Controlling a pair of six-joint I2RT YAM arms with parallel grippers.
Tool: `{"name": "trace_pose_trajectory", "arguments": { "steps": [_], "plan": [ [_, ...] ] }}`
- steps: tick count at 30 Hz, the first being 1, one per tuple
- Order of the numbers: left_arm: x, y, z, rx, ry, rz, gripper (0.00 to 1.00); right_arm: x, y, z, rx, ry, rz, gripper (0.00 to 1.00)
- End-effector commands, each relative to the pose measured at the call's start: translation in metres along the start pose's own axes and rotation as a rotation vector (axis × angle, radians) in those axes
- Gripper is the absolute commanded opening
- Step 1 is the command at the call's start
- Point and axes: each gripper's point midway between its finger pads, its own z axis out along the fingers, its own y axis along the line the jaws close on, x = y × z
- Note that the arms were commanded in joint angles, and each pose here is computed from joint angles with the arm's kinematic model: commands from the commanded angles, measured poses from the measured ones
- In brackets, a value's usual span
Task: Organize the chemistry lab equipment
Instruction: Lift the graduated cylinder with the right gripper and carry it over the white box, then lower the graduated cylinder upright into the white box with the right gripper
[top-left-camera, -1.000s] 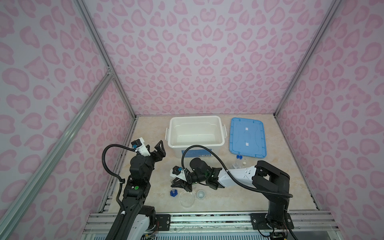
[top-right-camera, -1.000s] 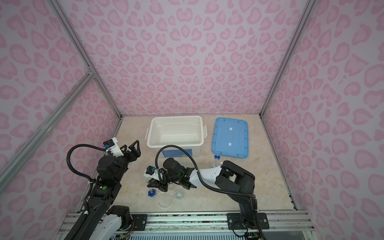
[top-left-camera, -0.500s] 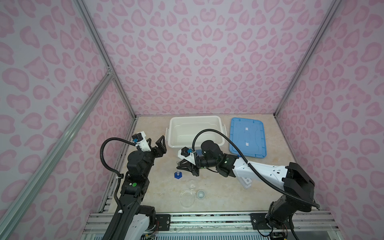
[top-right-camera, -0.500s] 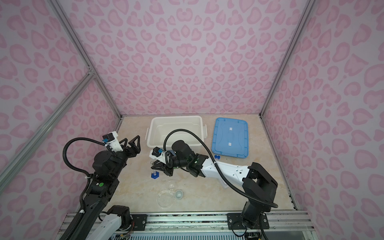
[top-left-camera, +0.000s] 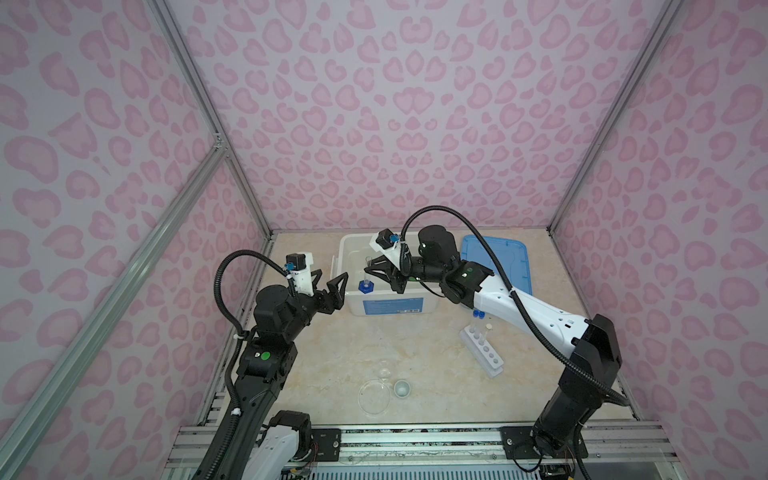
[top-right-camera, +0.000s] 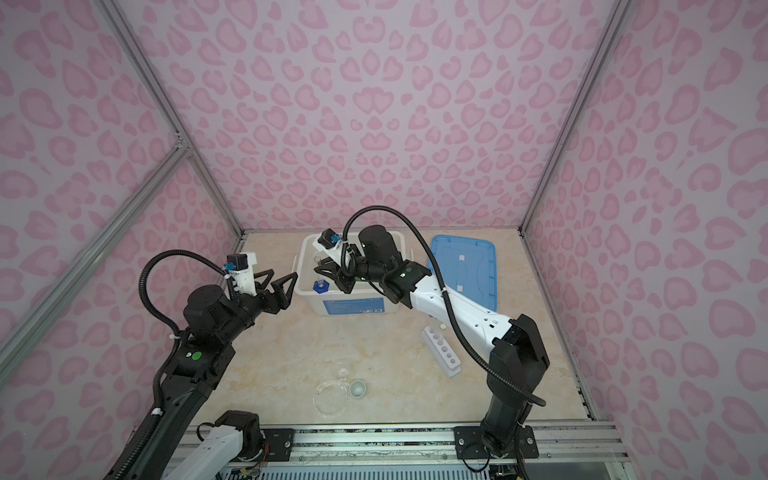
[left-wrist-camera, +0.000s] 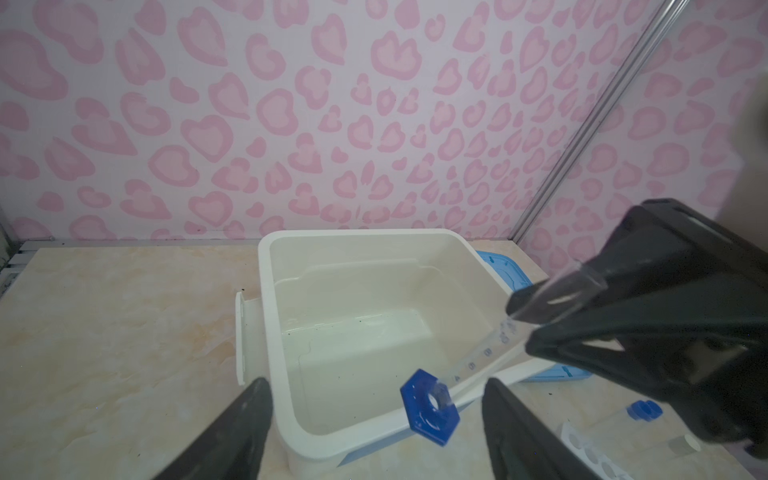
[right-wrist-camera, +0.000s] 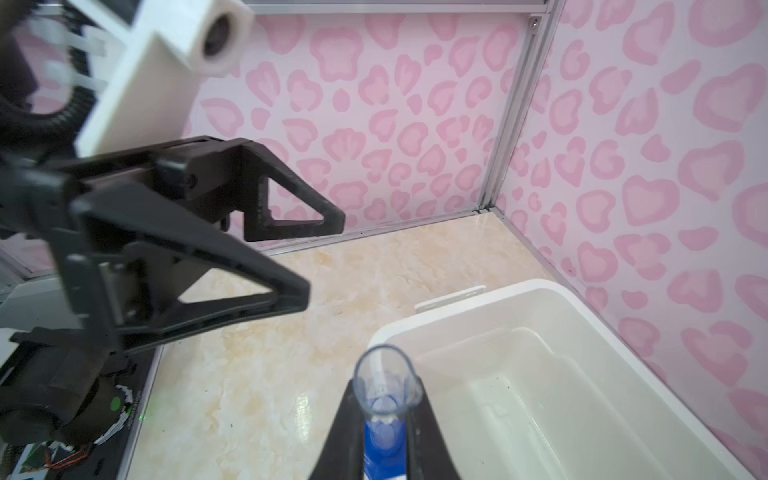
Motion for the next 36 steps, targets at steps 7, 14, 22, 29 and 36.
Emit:
{"name": "trace_pose_trajectory", "arguments": {
  "steps": [7,14,22,29,36],
  "plan": [
    [0.011,-0.013,-0.012,0.056,0.071,0.088,0.81,0.03,-0.077,0.048,0.144,0.077,0.006,0.11],
    [0.017,-0.013,-0.024,0.042,0.075,0.113,0.81,0.05,-0.107,0.086,0.16,0.067,0.012,0.11],
    [0.024,-0.011,-0.03,0.029,0.083,0.125,0.82,0.091,-0.13,0.123,0.156,0.101,0.044,0.11],
    [0.026,-0.01,-0.032,0.021,0.077,0.133,0.81,0.116,-0.134,0.138,0.125,0.125,0.038,0.11],
    [0.024,-0.009,-0.032,0.014,0.071,0.136,0.81,0.132,-0.137,0.145,0.098,0.142,0.027,0.11]
  ]
}}
